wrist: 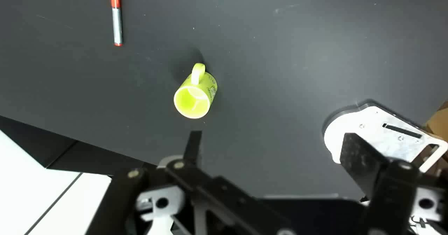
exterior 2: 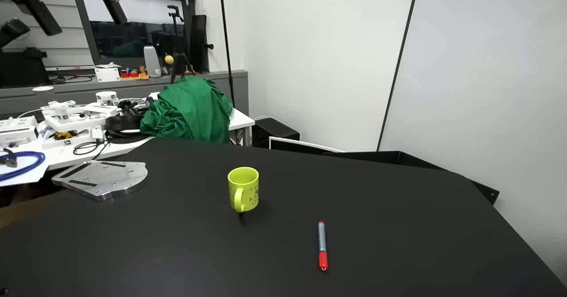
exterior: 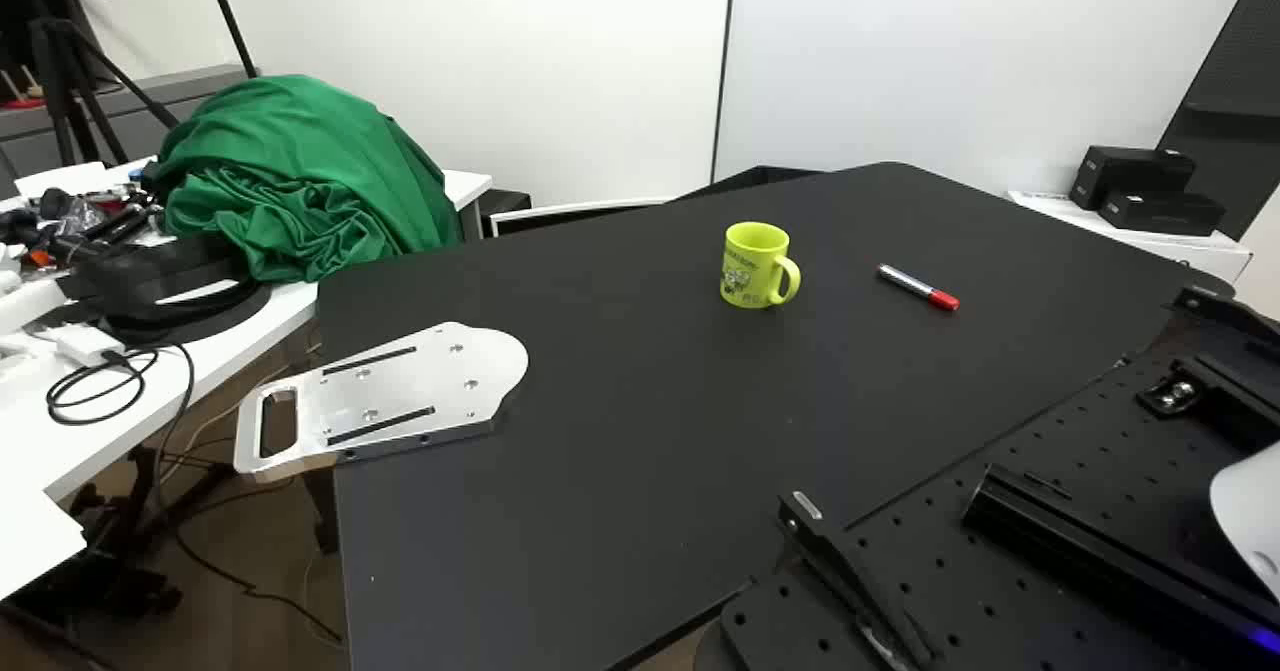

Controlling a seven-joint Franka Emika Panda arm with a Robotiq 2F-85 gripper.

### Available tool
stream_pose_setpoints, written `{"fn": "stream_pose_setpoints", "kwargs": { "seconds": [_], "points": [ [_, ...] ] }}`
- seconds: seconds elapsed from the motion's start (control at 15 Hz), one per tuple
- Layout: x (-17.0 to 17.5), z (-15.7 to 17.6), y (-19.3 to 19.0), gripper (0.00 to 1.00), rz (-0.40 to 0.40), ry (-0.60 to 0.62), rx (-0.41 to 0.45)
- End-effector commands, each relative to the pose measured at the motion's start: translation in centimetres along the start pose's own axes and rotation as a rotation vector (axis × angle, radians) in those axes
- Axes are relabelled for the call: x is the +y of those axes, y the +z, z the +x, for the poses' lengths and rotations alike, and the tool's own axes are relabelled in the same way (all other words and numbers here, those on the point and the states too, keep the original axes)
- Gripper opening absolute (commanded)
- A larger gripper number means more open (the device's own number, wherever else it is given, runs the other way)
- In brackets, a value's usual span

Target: Put the marker in the mug

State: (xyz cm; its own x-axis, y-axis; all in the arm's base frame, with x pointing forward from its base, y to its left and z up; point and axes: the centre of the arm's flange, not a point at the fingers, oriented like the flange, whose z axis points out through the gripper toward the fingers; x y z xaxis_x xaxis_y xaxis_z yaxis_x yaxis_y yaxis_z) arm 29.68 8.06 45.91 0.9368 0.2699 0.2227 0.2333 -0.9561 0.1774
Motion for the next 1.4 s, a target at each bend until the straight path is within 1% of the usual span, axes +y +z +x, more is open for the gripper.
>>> {"fn": "stream_pose_setpoints", "kwargs": {
  "seconds": [0.0, 0.6, 0.73, 0.93, 1.13, 1.2, 1.33],
  "points": [
    [0.0, 0.0, 0.1, 1.0, 0.0, 0.0, -0.003],
    [0.0, 0.0, 0.3, 1.0, 0.002, -0.001, -0.011],
    [1.5, 0.5, 0.6, 1.0, 0.004, 0.006, 0.005],
    [6.7, 1.6, 2.0, 1.0, 0.026, 0.038, -0.001],
    [12.6, 2.9, 4.6, 1.0, 0.051, 0.066, -0.02],
    [15.8, 1.9, 4.4, 1.0, 0.056, 0.073, -0.022],
    [20.0, 2.6, 6.4, 1.0, 0.056, 0.067, -0.041]
  ]
}}
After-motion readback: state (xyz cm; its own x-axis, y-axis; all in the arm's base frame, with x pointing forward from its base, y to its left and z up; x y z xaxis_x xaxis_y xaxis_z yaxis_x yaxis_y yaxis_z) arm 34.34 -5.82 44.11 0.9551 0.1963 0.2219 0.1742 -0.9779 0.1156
